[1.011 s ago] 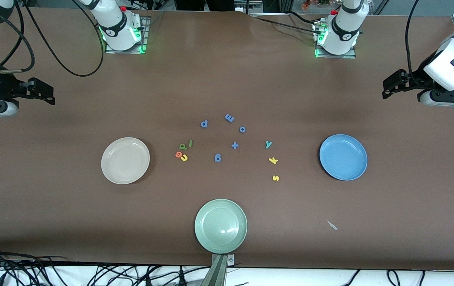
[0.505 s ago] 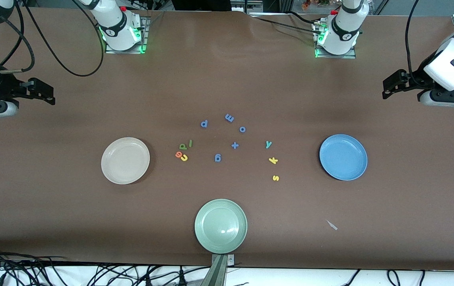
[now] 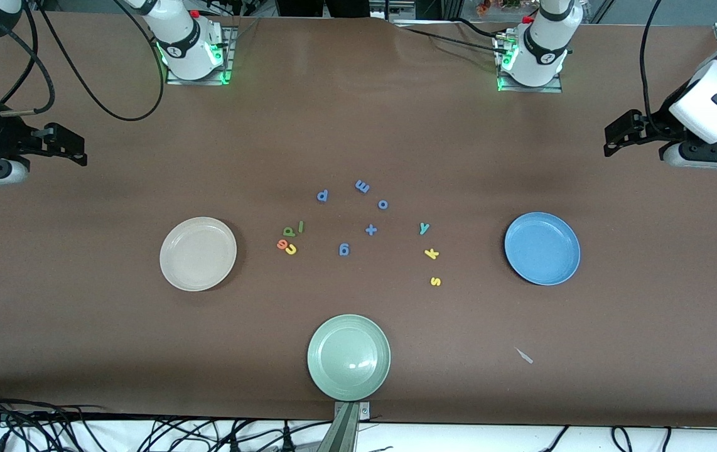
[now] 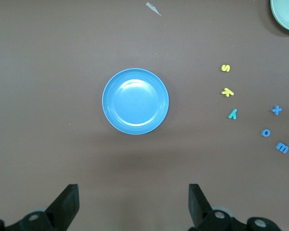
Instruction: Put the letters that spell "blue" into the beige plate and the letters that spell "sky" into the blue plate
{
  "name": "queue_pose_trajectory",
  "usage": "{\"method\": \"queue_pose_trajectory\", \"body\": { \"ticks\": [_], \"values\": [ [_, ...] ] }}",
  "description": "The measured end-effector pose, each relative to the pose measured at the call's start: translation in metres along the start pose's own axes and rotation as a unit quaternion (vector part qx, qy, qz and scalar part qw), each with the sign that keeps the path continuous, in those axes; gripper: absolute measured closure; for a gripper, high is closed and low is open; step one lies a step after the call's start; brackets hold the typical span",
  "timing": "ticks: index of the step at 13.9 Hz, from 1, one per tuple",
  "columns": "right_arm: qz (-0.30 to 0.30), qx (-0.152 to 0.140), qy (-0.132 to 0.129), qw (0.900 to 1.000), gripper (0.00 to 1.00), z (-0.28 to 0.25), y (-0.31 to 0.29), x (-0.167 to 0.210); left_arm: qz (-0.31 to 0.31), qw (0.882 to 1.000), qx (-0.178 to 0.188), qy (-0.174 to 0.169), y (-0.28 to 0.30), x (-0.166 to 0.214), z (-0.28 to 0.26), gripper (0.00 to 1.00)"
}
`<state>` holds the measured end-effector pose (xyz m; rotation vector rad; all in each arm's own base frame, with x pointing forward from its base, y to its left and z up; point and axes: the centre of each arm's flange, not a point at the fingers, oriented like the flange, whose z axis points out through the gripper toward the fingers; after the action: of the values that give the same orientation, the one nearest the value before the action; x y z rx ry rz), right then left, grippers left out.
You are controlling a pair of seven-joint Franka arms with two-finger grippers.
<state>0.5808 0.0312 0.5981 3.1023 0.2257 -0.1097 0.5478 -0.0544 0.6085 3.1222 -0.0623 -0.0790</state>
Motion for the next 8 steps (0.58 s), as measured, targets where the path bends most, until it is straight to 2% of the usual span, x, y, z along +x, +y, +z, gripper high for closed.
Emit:
{"method": "queue_pose_trajectory", "body": {
  "ticks": [8],
  "values": [
    [0.001, 0.000, 0.002, 1.000, 0.00, -0.0007, 0.0013, 0.0000, 0.000, 1.000, 0.000, 0.000, 0.0001, 0.0000, -0.0001, 0.00]
  ]
}}
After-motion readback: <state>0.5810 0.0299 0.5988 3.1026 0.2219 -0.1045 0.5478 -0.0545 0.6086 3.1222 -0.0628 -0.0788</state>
